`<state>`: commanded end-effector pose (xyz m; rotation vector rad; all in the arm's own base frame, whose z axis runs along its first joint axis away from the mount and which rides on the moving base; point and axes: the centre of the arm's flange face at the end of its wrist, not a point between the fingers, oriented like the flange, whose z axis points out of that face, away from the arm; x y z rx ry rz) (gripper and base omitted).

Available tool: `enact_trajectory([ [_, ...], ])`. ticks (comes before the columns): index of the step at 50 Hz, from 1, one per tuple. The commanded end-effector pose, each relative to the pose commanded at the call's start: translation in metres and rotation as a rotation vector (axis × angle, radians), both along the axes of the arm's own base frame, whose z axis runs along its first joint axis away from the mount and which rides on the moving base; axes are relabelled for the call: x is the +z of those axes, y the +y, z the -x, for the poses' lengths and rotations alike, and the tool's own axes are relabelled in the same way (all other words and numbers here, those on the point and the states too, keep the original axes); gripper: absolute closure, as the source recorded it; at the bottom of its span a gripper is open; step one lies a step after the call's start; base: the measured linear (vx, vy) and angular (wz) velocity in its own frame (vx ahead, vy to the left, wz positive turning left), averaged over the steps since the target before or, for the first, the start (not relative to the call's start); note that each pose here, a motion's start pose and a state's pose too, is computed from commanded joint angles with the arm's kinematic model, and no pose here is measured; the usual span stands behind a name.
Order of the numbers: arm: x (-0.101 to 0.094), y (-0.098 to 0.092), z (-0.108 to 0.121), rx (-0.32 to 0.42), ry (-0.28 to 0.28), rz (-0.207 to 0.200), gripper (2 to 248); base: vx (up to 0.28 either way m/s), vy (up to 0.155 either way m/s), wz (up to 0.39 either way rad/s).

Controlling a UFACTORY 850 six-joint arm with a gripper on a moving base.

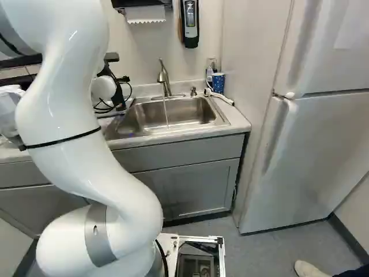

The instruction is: Rinse the cup and place it in the tray

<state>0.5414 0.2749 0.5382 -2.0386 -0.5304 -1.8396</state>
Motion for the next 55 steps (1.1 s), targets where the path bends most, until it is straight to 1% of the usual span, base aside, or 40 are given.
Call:
enact_trajectory([
  [22,0.02,-0.009,0.007,-0.011,0.014,0.01,3,0.0,0.0,0.0],
  [55,0.053,-0.039,0.016,-0.054,0.003,0.008,3,0.0,0.0,0.0],
])
